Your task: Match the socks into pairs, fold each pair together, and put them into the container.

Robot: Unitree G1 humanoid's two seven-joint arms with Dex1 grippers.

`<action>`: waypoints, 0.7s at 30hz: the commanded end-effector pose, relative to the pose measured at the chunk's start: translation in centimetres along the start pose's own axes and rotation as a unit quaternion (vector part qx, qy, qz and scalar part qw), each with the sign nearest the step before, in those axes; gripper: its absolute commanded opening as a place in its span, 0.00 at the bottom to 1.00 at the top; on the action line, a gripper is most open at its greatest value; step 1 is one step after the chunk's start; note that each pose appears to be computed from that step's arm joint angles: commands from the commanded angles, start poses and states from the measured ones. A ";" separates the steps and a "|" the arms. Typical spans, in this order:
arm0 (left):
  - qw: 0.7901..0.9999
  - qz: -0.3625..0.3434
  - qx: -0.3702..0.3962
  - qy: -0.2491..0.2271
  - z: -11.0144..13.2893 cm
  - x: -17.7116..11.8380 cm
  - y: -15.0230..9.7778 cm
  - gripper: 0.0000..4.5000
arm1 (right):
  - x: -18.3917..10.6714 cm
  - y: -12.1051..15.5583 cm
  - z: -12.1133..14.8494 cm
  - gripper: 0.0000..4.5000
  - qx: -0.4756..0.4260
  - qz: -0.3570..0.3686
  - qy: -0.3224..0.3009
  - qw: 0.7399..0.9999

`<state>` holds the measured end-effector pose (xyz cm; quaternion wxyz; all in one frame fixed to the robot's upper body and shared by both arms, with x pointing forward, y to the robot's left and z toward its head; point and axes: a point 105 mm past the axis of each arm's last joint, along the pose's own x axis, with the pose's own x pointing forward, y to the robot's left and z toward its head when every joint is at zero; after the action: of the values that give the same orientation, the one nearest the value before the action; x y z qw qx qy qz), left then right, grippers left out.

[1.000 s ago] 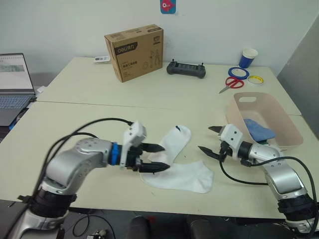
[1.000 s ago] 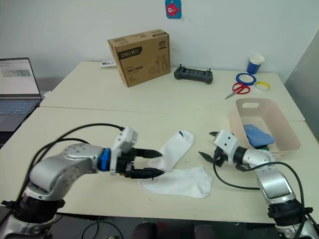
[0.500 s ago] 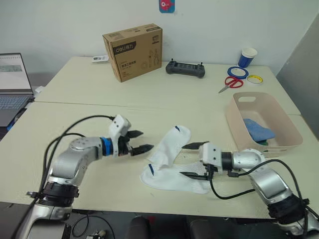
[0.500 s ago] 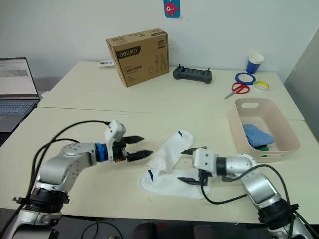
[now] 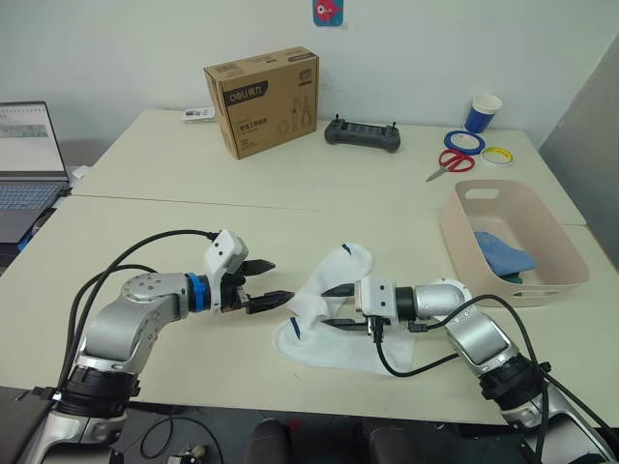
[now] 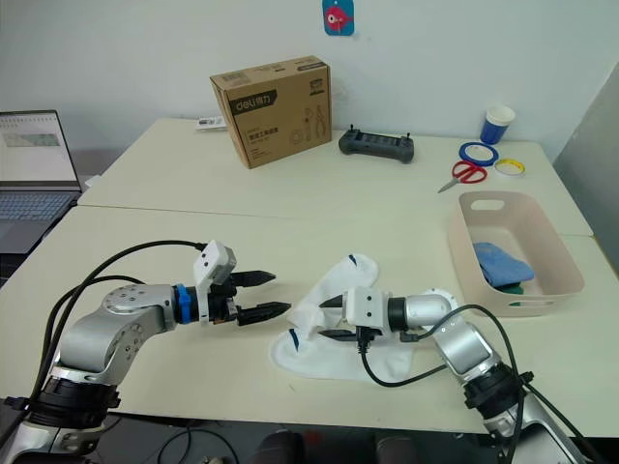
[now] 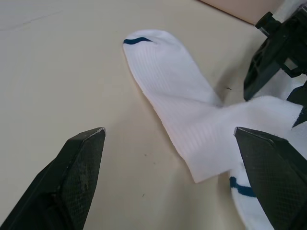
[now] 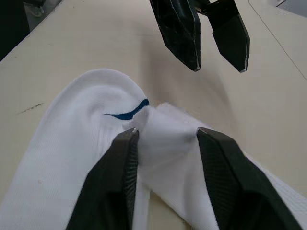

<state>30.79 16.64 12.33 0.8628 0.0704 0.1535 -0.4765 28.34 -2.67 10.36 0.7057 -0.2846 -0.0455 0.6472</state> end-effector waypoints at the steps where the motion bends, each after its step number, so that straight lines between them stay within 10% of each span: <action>1: 1.000 0.000 0.022 -0.015 1.0 -0.3 -0.3 1.00 | -0.3 -0.1 0.4 0.13 -0.019 0.001 -0.007 1.000; 3: 1.000 -0.003 0.022 -0.016 1.0 -0.2 -0.5 1.00 | -0.6 0.0 0.5 0.00 -0.019 0.006 -0.011 1.000; 21: 0.999 -0.022 0.028 -0.010 0.6 0.1 -1.3 1.00 | -8.3 0.9 -2.1 0.10 -0.019 0.009 0.047 0.999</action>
<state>29.94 16.32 11.92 0.8550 0.0684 0.1561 -0.4898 27.23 -11.16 9.63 0.6926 -0.3248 0.0080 0.6440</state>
